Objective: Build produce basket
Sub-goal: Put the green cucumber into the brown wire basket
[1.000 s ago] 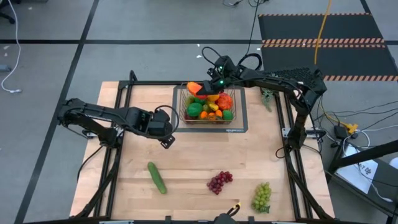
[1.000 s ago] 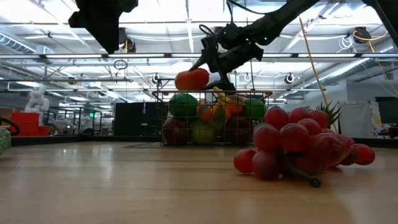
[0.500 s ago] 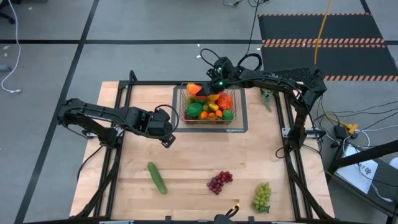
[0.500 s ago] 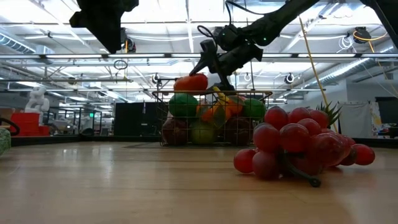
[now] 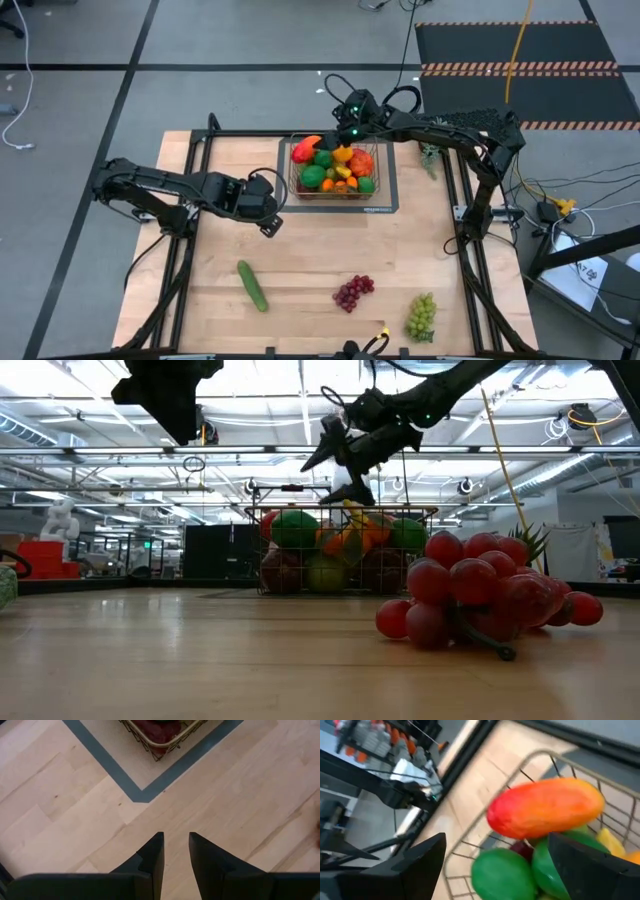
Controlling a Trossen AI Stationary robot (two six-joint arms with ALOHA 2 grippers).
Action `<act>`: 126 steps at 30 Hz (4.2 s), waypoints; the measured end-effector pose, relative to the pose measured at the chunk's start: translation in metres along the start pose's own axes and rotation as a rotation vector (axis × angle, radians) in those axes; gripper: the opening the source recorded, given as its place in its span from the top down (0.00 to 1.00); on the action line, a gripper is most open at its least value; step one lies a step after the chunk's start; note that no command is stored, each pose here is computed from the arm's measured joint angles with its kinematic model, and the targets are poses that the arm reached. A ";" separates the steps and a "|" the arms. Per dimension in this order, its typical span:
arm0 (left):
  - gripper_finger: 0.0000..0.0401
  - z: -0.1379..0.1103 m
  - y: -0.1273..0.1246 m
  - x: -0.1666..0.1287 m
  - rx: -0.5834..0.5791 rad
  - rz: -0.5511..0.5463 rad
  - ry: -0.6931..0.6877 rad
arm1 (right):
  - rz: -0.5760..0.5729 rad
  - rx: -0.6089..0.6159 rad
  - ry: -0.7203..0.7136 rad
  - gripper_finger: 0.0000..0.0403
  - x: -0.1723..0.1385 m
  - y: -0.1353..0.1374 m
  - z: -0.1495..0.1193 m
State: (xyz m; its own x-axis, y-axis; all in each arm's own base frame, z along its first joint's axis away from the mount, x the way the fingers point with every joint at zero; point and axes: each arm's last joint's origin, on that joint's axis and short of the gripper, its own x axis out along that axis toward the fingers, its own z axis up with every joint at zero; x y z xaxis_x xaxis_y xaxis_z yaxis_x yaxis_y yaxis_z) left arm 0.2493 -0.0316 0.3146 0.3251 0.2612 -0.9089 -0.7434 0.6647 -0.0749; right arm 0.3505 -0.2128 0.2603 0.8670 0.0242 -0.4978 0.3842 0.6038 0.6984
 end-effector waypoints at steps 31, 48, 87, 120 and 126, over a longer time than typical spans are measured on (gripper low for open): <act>0.50 -0.100 -0.039 -0.005 0.812 -0.221 0.088 | 0.169 -0.325 -0.062 0.16 -0.131 0.121 -0.035; 0.08 -0.147 -0.030 0.051 1.209 -0.312 0.093 | 0.122 -0.277 0.112 0.16 -0.144 0.158 -0.091; 0.44 -0.176 -0.006 0.105 1.416 -0.458 0.057 | 0.094 -0.309 0.012 0.16 -0.151 0.148 -0.074; 0.61 -0.104 -0.050 0.064 0.793 -0.476 -0.145 | 0.151 -0.491 -0.085 0.16 -0.147 0.171 -0.081; 0.61 -0.066 -0.058 0.046 0.641 -0.494 -0.225 | 0.169 -0.594 -0.083 0.16 -0.145 0.176 -0.086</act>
State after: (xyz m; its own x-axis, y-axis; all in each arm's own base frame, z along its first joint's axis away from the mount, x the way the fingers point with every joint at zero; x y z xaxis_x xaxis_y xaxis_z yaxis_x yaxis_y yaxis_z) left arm 0.2687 -0.1043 0.2496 0.6853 -0.0761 -0.7243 -0.0311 0.9906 -0.1335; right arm 0.2648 -0.0416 0.4113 0.9312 0.1110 -0.3472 0.0177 0.9377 0.3471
